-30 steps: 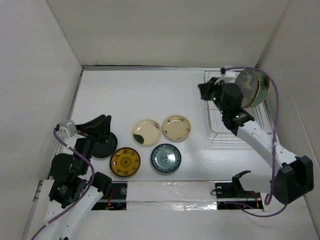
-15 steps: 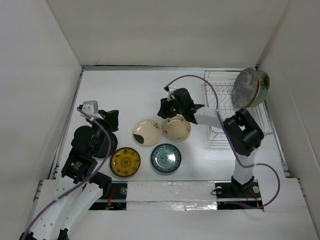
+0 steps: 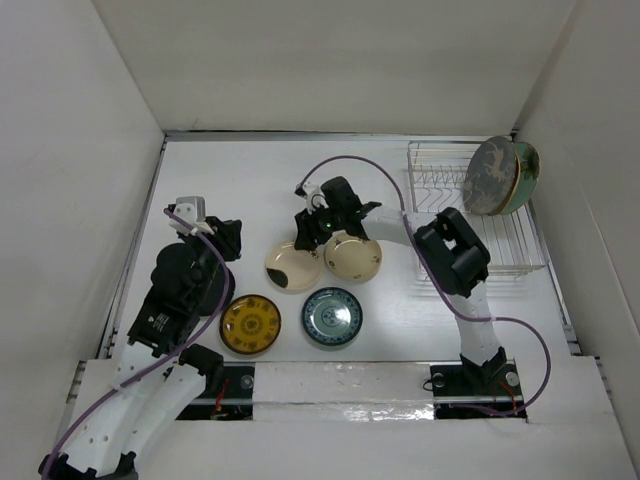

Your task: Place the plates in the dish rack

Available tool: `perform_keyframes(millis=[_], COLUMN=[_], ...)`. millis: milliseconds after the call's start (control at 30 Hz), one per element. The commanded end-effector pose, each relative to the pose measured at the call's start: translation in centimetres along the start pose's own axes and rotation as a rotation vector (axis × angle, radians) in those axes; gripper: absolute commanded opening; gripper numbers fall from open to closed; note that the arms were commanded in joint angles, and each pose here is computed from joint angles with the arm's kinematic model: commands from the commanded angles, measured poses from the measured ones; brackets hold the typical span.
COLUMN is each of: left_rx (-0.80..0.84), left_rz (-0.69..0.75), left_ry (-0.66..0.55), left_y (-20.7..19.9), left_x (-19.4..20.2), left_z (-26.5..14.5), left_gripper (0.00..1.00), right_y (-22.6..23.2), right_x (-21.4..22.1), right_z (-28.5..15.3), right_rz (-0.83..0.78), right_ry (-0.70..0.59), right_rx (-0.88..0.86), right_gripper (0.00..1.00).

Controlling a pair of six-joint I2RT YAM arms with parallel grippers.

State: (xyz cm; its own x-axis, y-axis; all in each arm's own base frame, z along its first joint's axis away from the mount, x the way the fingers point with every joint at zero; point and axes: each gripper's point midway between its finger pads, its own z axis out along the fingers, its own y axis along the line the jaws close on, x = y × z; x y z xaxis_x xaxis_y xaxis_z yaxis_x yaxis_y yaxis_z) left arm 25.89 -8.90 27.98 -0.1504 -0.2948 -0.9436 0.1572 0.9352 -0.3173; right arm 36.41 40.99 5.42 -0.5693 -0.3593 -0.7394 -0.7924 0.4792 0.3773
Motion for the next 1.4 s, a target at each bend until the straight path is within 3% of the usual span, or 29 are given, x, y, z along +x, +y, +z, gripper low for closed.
perform_keyframes(millis=[0, 167, 233, 267, 300, 467, 567, 633, 700, 733, 800, 867, 1033, 1133, 1233, 1367], left_rx=[0.015, 0.027, 0.036, 0.038, 0.04, 0.054, 0.071, 0.087, 0.112, 0.122, 0.15, 0.172, 0.243, 0.259, 0.283, 0.294], left_rz=[0.001, -0.001, 0.001, 0.0, -0.001, -0.01, -0.018, -0.025, -0.03, -0.031, -0.037, -0.041, -0.057, -0.065, -0.069, -0.071], left_ry=[-0.061, -0.068, -0.065, -0.067, -0.073, -0.106, -0.142, -0.163, -0.185, -0.19, -0.209, -0.227, -0.304, -0.334, -0.354, -0.378], left_y=[-0.5, -0.7, -0.9, -0.9, -0.9, -1.0, -1.2, -1.4, -1.7, -1.9, -2.2, -2.5, -3.2, -3.3, -3.6, -3.6], left_x=[-2.1, -2.3, -2.3, -2.3, -2.5, -3.3, -4.1, -4.6, -5.1, -5.2, -5.7, -6.0, -7.4, -7.9, -8.3, -8.6], left_z=[-0.1, -0.3, -0.3, -0.4, -0.5, -1.4, -2.2, -2.9, -3.5, -3.8, -4.6, -5.2, -7.6, -8.6, -9.3, -10.0], left_gripper=[0.18, 0.19, 0.19, 0.19, 0.19, 0.2, 0.21, 0.21, 0.22, 0.22, 0.23, 0.24, 0.26, 0.27, 0.29, 0.31], right_y=[2.6, 1.8, 2.2, 2.4, 2.5, 2.3, 1.2, 0.6, -2.1, -2.7, -6.3, -8.1, -12.2, -13.6, -14.8, -16.7], right_x=[1.2, 2.2, 1.1, 0.1, -0.4, -6.8, -13.5, -18.8, -19.8, -22.3, -20.8, -20.7, -15.1, -12.1, -10.5, -8.8], right_z=[0.9, 2.3, 2.6, 2.8, 2.7, 0.9, -4.3, -10.2, -14.8, -19.9, -24.6, -32.0, -44.5, -48.7, -51.0, -51.4], right_rz=[-0.086, -0.052, -0.061, -0.042, -0.048, -0.073, -0.101, -0.106, -0.074, -0.056, 0.001, 0.032, -0.009, -0.002, -0.034, -0.089], right_ry=[0.068, 0.09, 0.064, 0.037, 0.027, -0.123, -0.324, -0.508, -0.607, -0.745, -0.797, -0.913, -0.95, -0.926, -0.905, -0.768], right_rx=[-0.096, -0.094, -0.116, -0.119, -0.12, -0.01, 0.134, 0.28, 0.43, 0.552, 0.732, 0.979, 1.559, 1.799, 1.934, 2.052], right_gripper=[0.55, 0.53, 0.33, 0.11, 0.04, 0.0, 0.0, 0.0, 0.0, 0.0, 0.0, 0.0, 0.0, 0.0, 0.0, 0.0])
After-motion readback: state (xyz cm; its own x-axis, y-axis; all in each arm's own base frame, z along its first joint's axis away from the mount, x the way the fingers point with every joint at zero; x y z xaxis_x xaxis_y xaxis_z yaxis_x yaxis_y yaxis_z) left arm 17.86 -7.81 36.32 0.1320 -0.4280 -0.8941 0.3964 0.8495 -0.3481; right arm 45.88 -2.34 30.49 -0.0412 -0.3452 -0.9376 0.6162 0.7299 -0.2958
